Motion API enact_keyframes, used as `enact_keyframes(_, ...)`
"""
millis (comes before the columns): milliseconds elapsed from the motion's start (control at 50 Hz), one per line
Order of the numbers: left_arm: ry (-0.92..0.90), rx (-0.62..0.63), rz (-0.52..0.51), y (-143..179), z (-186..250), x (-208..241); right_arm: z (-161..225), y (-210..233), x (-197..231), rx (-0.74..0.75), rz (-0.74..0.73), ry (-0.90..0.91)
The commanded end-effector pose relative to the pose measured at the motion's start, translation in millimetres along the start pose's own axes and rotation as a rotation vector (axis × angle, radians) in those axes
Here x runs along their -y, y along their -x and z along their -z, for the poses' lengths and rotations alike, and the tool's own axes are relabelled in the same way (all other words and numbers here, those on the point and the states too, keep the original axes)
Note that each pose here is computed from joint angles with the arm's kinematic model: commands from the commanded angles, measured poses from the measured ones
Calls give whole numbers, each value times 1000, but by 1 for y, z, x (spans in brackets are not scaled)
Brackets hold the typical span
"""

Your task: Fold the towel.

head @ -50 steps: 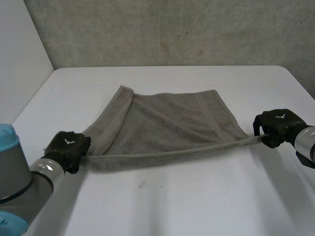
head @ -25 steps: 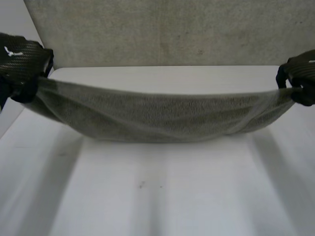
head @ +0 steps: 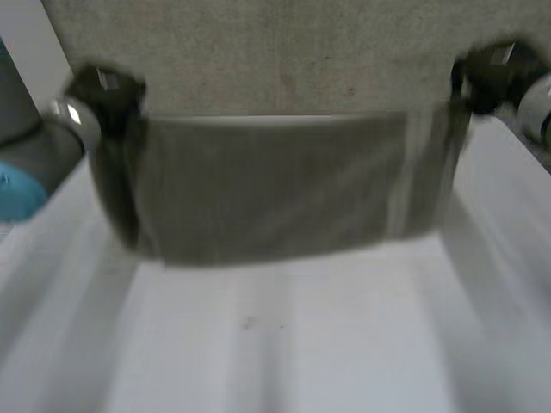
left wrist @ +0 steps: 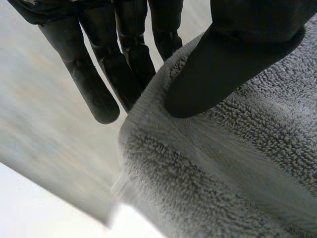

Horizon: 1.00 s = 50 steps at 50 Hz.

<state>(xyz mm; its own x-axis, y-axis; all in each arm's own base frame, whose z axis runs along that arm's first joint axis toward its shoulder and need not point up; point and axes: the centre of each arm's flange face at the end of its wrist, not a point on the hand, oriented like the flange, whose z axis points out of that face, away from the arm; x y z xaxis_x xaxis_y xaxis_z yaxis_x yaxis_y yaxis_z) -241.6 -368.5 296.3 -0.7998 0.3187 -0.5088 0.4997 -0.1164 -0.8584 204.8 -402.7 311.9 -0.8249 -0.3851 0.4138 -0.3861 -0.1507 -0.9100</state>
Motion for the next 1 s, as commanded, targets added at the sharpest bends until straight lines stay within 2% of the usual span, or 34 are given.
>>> enact_keyframes(20,-437,209,139,63,3,111,8,-47,94,-209,-52,-452)
enact_keyframes(80,-496,214,194,72,12,128,15,-48,102,-205,-45,-471)
enact_keyframes(180,-378,154,225,58,14,106,16,-31,78,-112,-76,-353)
enact_keyframes(220,-220,96,246,42,14,69,16,-13,49,-28,-82,-228)
enact_keyframes(240,-220,96,247,42,14,69,16,-13,49,-28,-82,-228)
enact_keyframes(280,-58,23,261,18,19,27,17,7,12,43,-52,-81)
enact_keyframes(340,16,-13,266,3,25,6,19,18,-11,78,-28,0)
enact_keyframes(380,124,-65,269,-22,37,-32,27,37,-50,144,24,140)
enact_keyframes(400,125,-65,269,-23,37,-33,28,37,-50,144,25,141)
enact_keyframes(440,191,-101,271,-45,49,-64,37,57,-88,216,52,258)
enact_keyframes(460,191,-101,271,-45,49,-64,37,57,-88,217,52,259)
enact_keyframes(500,235,-122,266,-61,61,-88,47,74,-117,275,47,347)
enact_keyframes(560,245,-126,256,-66,64,-96,51,77,-127,291,34,375)
enact_keyframes(660,271,-152,174,-75,75,-110,57,75,-139,297,6,412)
enact_keyframes(1000,198,-109,171,-60,74,-88,63,82,-144,333,-70,416)
